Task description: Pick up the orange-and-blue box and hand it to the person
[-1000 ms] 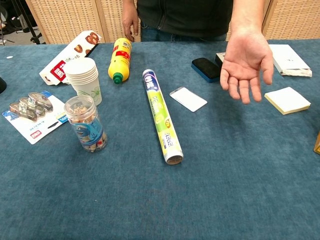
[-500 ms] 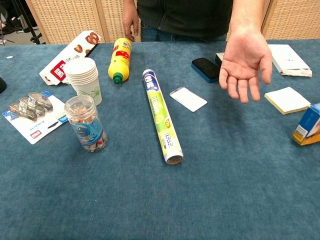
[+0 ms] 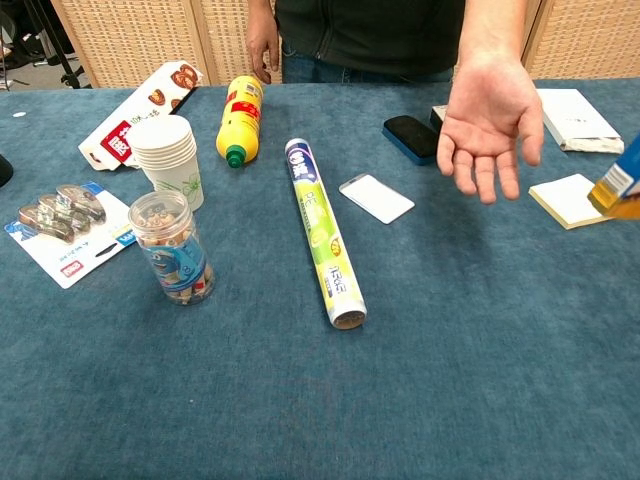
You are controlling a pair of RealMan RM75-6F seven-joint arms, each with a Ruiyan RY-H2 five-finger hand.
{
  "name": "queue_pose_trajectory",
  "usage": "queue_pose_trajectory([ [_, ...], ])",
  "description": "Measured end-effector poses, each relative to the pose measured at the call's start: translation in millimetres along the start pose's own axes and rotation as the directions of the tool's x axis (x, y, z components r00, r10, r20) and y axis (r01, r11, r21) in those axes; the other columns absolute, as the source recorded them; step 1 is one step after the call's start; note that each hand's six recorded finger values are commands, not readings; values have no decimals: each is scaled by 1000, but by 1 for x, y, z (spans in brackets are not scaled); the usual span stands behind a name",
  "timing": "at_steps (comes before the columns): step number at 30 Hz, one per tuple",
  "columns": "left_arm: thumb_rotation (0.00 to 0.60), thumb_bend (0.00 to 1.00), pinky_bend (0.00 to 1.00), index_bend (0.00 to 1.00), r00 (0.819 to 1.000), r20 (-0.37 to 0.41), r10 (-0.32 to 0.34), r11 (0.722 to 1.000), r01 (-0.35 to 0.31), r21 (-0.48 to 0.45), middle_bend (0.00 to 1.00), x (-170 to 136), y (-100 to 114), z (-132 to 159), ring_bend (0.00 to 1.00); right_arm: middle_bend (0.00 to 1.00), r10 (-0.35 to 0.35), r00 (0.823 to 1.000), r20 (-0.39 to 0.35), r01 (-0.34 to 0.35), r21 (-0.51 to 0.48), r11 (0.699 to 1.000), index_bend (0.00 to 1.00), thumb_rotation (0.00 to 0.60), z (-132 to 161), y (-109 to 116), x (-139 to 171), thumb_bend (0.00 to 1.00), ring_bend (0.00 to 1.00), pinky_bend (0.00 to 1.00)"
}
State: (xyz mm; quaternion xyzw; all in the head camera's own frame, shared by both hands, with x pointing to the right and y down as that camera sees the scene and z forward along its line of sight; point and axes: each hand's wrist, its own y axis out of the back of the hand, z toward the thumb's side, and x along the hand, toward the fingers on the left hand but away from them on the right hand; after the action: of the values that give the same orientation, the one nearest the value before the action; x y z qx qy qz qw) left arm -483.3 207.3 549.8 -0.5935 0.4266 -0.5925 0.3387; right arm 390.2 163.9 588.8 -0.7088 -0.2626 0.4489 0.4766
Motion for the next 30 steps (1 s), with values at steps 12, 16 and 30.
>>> queue_pose_trajectory([
  [12,600,0,0,0,1000,-20,-20,1000,20,8,0,4,-3,-3,0,673,115,993,20,-114,-21,993,681,600,80,72,-61,1000,493,278],
  [16,600,0,0,0,999,-25,-20,1000,20,4,0,5,-2,-5,0,673,161,984,70,-162,10,987,681,600,85,80,-84,1000,493,278],
  [30,600,0,0,0,999,-34,-32,999,32,-5,0,7,-2,-9,0,3,294,931,218,-294,-30,955,27,600,120,58,-142,12,22,179],
])
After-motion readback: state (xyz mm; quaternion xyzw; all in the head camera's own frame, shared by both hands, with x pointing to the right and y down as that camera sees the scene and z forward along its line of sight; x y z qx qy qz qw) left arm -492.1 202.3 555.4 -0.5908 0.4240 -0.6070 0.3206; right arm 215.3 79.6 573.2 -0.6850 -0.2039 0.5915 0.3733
